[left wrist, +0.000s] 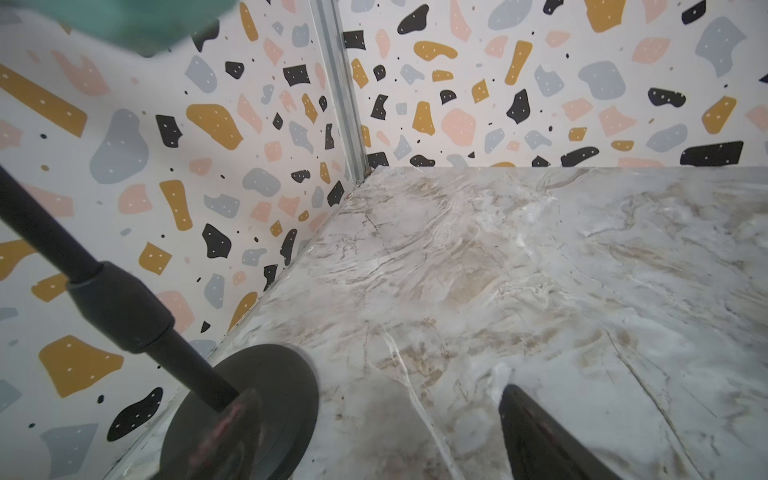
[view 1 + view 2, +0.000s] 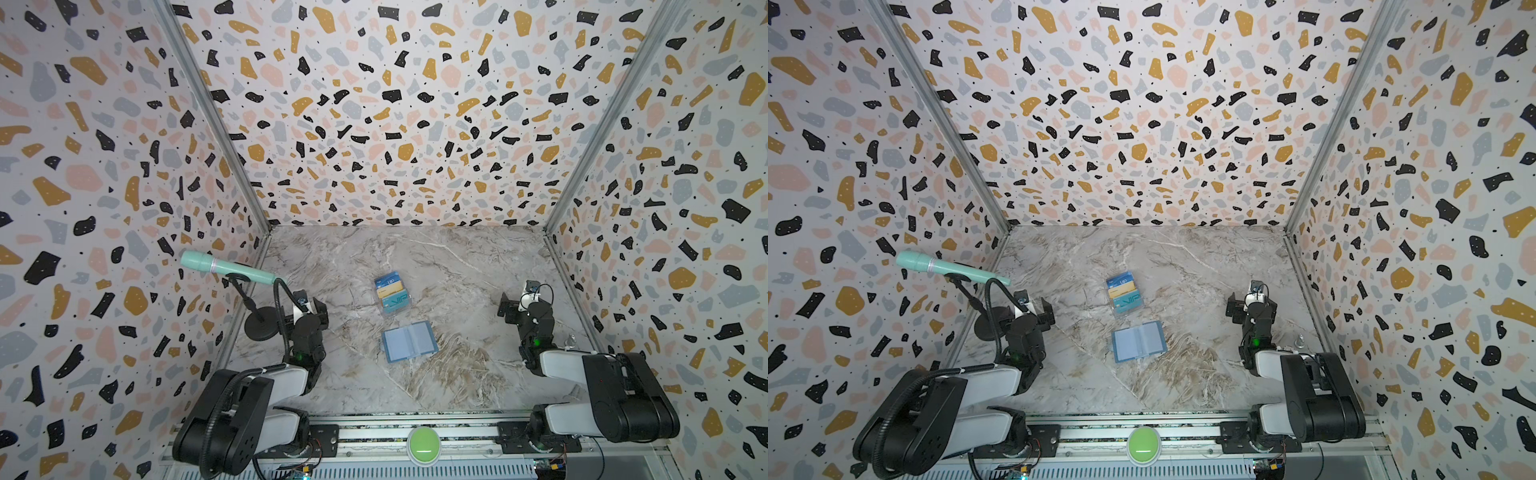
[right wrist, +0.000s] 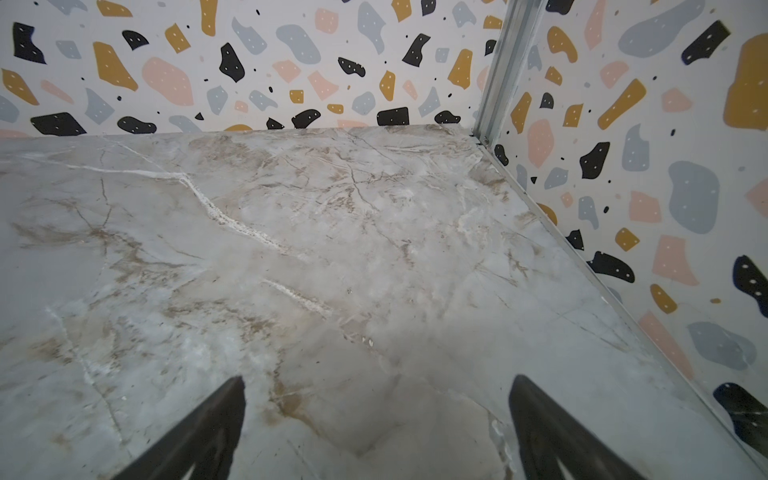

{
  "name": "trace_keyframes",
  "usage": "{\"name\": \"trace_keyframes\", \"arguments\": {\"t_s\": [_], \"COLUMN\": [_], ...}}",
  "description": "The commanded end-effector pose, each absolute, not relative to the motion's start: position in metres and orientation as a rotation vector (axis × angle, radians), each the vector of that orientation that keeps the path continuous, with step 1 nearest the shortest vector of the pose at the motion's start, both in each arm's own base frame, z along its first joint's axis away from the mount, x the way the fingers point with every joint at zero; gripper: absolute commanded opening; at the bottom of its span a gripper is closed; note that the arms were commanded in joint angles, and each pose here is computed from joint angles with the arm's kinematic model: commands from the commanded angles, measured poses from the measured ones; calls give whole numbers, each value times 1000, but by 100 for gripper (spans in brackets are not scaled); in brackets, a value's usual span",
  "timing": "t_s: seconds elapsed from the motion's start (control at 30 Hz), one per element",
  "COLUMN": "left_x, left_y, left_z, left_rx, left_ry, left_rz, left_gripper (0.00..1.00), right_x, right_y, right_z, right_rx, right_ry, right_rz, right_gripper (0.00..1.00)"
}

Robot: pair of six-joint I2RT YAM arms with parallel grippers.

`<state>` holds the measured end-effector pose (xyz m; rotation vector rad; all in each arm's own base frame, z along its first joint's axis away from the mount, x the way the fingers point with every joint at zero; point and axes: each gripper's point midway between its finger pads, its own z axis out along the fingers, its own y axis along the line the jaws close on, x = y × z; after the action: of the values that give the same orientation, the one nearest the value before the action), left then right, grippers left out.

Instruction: Take the credit cards out of the card holder

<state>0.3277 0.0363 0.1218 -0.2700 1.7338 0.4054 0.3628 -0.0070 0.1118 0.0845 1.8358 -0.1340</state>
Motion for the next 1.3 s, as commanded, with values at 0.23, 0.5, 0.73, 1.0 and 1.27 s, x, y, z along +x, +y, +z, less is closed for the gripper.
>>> {"name": "trace_keyframes", "arguments": {"t_s": [0.23,0.5,0.73,1.0,1.27], "left_x": [340,344,343,343,343], "left_y": [33,33,34,34,33], "left_z": [136,134,135,135,135], "left_rx": [-266,-255,-259,-260,-259], "left_ry": [1651,1665,1664,1665,1663], "left_rz": [321,293,291,291,291], "left_gripper": [99,100,100,100,100], "right_x": [367,367,367,367,369], "right_y": [7,7,7,8,8], "right_z": [122,124,123,122,121], "right_rx": [-7,-8,-10,-11,-13], "right_ry": [1723,1717,1720,1722,1730], "right_rz": [-80,-81,-83,-82,-86], "right_gripper": [99,99,99,99,99]}}
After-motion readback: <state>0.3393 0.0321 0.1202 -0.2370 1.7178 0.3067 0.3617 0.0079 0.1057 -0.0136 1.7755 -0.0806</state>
